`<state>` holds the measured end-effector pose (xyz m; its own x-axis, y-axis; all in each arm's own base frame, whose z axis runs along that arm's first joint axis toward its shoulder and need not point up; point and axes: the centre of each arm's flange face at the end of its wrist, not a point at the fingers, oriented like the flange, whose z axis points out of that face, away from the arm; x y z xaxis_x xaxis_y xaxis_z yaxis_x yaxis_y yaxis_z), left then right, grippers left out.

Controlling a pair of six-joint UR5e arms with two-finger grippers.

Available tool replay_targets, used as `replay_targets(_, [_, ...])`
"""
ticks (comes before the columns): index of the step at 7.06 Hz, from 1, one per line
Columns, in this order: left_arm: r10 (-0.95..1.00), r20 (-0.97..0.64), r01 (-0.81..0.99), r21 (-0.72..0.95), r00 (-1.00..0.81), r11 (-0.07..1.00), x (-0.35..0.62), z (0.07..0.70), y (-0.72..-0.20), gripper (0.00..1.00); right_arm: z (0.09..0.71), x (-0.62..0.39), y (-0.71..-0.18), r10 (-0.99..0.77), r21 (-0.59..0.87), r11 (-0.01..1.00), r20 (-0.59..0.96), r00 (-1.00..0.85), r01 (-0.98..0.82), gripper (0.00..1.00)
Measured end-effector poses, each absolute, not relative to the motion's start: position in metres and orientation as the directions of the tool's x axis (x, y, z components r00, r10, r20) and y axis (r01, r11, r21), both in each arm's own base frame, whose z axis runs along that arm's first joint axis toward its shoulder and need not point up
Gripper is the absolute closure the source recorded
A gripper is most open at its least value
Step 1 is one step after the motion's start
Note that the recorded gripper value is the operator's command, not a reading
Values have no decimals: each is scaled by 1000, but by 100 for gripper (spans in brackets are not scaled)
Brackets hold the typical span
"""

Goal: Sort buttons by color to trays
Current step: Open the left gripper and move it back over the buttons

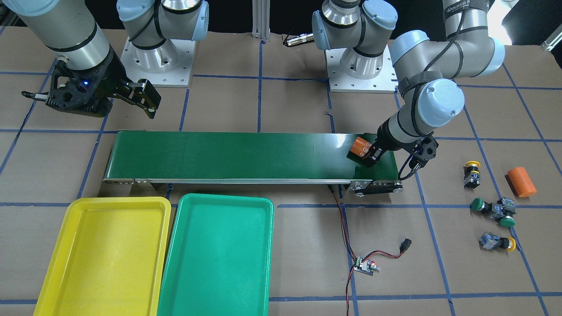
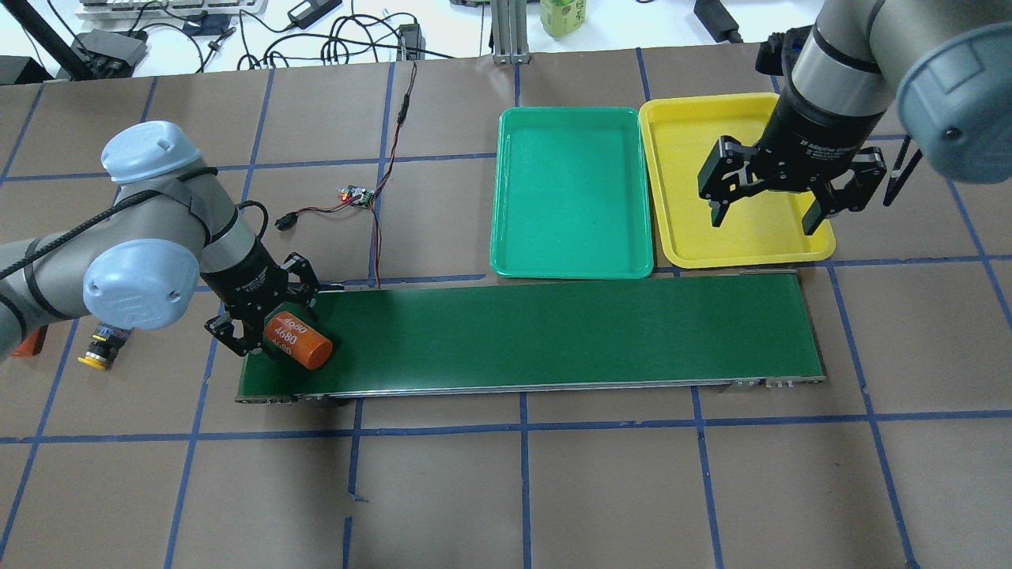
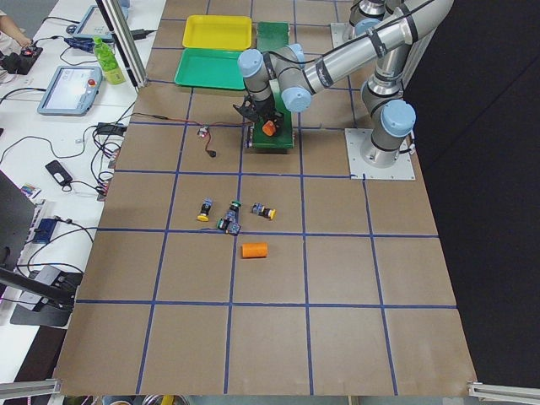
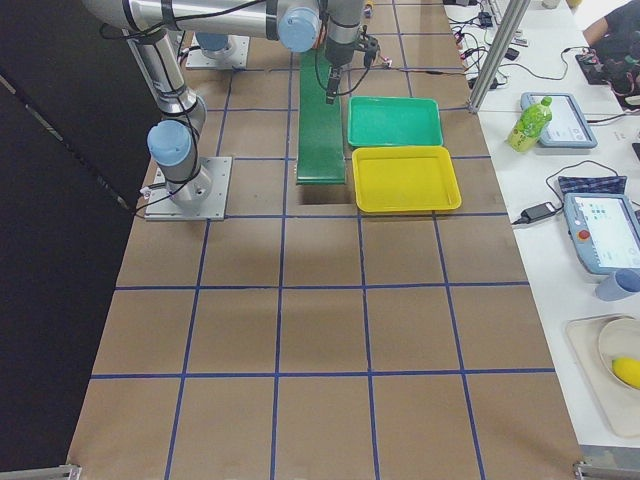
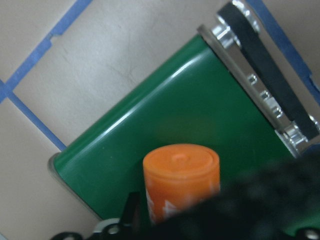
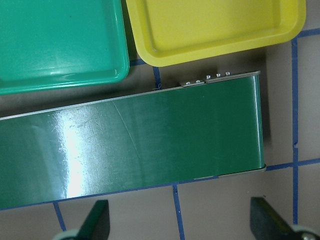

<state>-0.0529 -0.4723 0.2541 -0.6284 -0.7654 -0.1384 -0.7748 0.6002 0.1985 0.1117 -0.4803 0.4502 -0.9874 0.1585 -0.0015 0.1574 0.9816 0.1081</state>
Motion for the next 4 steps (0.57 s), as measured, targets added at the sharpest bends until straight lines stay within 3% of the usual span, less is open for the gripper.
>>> replay_targets(2, [-760,-105,-765,164,-641,623,-48,277,-485,0,450,111,-481,170,109,980,-1,-986,168,0])
replay_targets(4, [-654,-56,-653,160,-755,740,2,299,-505,0,453,113,-480,171,103,980,-13,-985,169,0])
